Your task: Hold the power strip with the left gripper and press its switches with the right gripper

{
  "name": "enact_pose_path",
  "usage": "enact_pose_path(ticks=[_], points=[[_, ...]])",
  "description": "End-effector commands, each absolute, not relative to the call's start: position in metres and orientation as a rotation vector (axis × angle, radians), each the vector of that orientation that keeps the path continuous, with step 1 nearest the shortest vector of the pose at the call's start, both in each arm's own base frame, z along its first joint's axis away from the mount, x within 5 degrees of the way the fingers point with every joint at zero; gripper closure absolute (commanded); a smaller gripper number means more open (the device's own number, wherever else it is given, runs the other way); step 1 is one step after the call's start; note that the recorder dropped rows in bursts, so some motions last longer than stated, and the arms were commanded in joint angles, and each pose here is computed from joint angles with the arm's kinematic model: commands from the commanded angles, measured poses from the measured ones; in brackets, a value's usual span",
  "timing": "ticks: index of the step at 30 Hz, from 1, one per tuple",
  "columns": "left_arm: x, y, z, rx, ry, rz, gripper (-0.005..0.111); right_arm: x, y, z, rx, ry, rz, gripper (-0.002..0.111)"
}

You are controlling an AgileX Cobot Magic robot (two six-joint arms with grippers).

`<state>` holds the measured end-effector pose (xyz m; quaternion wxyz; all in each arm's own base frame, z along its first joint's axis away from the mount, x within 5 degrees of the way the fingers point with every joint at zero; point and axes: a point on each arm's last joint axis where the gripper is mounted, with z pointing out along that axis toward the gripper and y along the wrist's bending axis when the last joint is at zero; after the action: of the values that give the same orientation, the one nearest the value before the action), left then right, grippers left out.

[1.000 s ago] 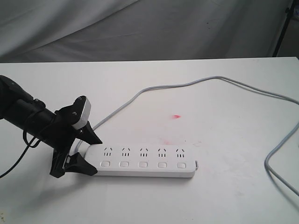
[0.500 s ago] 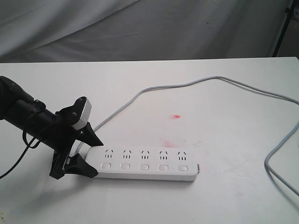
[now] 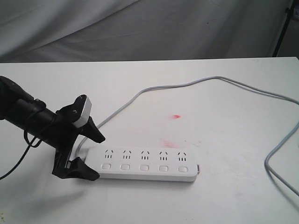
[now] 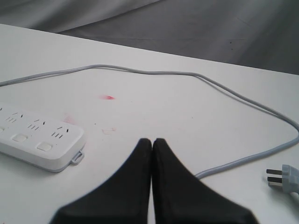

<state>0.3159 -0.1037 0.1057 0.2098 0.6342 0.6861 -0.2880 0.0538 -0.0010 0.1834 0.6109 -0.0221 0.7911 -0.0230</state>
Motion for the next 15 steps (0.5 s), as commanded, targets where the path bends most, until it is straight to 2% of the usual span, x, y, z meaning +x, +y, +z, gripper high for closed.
enact_pose_path(ticks=[1,5,8,9,15], points=[[0.315,-0.107,0.110,1.742,1.901,-0.821,0.002,0.054,-0.001,0.183,-0.046,1.823,-0.056,0.108],[0.315,-0.107,0.120,1.728,1.896,-0.800,0.003,0.054,-0.001,0.183,-0.046,1.823,-0.056,0.108],[0.315,-0.107,0.132,1.726,1.871,-0.772,0.012,0.054,-0.001,0.183,-0.046,1.823,-0.056,0.108],[0.315,-0.107,0.136,1.726,1.862,-0.762,0.017,0.054,-0.001,0.183,-0.046,1.823,-0.056,0.108],[0.311,-0.107,0.170,1.721,1.785,-0.674,0.071,0.054,-0.001,0.183,-0.046,1.823,-0.056,0.108]])
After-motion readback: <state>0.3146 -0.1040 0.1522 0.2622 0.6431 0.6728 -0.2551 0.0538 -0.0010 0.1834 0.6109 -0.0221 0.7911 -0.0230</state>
